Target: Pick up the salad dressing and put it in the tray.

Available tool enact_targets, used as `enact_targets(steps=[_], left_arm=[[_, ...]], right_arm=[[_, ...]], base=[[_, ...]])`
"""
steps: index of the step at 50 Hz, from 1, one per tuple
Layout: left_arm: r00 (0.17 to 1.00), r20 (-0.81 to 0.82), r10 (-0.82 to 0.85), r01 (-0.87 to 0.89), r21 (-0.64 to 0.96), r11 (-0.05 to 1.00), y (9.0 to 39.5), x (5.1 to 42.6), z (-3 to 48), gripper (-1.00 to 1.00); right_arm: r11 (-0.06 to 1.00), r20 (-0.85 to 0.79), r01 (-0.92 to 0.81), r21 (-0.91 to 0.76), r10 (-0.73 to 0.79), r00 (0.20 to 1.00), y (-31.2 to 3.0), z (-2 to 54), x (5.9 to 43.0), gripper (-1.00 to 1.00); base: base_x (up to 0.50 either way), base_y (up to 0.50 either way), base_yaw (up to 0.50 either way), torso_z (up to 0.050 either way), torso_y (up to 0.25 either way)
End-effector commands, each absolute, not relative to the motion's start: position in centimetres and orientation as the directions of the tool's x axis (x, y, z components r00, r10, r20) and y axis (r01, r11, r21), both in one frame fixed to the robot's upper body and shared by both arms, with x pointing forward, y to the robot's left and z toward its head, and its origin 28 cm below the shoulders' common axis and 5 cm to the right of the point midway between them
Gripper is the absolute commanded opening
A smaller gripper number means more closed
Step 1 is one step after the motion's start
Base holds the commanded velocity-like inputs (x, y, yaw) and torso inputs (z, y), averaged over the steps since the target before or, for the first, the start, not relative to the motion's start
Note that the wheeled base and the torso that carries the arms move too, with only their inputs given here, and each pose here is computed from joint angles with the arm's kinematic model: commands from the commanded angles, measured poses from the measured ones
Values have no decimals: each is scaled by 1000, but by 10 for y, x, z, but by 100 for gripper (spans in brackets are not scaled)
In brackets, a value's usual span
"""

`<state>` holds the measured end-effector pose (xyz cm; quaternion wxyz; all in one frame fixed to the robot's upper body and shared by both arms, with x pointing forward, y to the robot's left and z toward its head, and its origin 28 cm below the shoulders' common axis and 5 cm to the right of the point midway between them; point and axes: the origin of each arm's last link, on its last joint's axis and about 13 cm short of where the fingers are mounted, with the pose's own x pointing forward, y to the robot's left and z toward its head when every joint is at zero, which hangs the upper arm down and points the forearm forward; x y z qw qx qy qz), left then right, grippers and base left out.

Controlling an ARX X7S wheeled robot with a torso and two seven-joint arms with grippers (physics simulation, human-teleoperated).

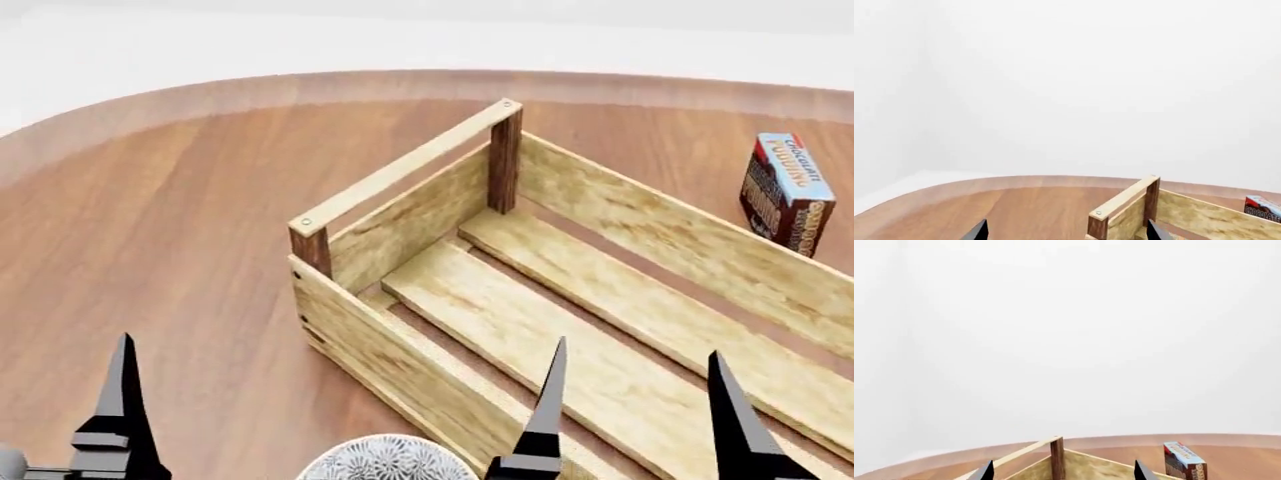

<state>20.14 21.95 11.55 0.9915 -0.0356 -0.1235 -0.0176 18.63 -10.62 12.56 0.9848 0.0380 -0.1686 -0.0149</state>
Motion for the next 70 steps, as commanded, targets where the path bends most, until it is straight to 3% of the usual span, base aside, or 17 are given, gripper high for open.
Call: enact_targets(steps=[1, 70], left_arm=[[968, 249, -24, 42, -65, 997, 220, 201, 115, 100], [968, 250, -20, 37, -61, 997, 221, 202, 114, 100]], right_arm=[[996, 340, 8, 90, -38, 940, -107, 126, 185, 100], [998, 300, -33, 54, 15, 954, -105, 116, 186, 100]], base=[[0, 0, 500, 0, 0], [0, 0, 493, 0, 0]])
